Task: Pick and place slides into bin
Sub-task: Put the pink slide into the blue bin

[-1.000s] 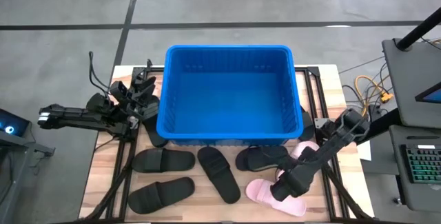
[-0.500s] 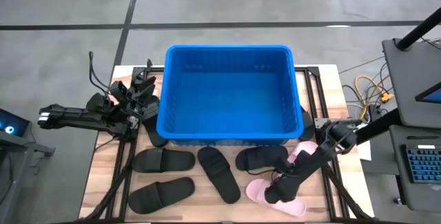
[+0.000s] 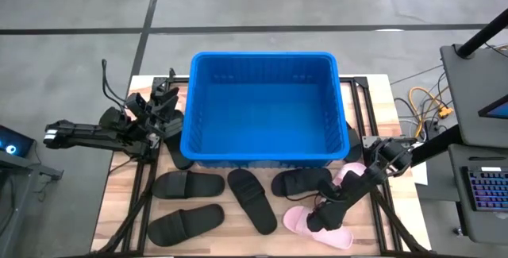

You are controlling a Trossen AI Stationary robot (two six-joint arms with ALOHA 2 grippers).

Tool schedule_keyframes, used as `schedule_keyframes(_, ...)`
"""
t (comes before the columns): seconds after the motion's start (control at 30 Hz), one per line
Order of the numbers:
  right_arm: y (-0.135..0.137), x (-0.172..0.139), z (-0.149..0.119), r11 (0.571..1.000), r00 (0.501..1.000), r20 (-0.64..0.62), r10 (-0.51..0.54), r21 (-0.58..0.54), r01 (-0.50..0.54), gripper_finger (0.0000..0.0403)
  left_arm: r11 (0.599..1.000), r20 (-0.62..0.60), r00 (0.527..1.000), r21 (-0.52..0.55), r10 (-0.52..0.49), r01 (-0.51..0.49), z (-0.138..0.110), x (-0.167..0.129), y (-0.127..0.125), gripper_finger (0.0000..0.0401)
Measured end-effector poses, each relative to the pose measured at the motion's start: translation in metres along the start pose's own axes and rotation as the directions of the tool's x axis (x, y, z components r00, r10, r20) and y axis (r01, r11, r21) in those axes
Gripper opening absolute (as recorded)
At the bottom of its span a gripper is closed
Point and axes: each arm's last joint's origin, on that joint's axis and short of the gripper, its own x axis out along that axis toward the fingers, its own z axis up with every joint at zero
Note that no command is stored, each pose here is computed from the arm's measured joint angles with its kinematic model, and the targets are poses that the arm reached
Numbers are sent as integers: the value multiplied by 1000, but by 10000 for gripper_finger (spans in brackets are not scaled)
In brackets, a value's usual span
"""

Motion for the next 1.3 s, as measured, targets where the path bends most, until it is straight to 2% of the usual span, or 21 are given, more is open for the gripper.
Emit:
schedule_keyframes(0.17, -10, -9, 0, 999, 999, 4, 45, 4, -45, 171, 1000, 0, 1000, 0, 0, 0, 0, 0, 0, 192)
schedule_keyframes(0.4, -29, -17, -2, 992, 993, 83, 89, 82, -96, 171, 1000, -2, 1000, 1, 1, -1, 0, 0, 0, 192)
schedule_keyframes(0.5, -31, -11, -1, 993, 991, 114, 64, 93, -75, 171, 1000, -3, 1000, 2, 2, -2, -1, 0, 0, 192)
schedule_keyframes(0.83, -35, 22, 0, 998, 994, 91, -57, 29, 55, 171, 1000, -3, 1000, 1, 1, -1, 0, 0, 0, 192)
schedule_keyframes(1.13, -30, 42, 3, 999, 995, 88, -37, 28, 34, 169, 1000, -3, 1000, 2, 1, -1, 0, 0, 0, 192)
schedule_keyframes(1.3, -32, 41, 1, 998, 997, 60, -50, 43, 47, 137, 1000, -3, 1000, 2, 1, -1, 0, 0, 0, 192)
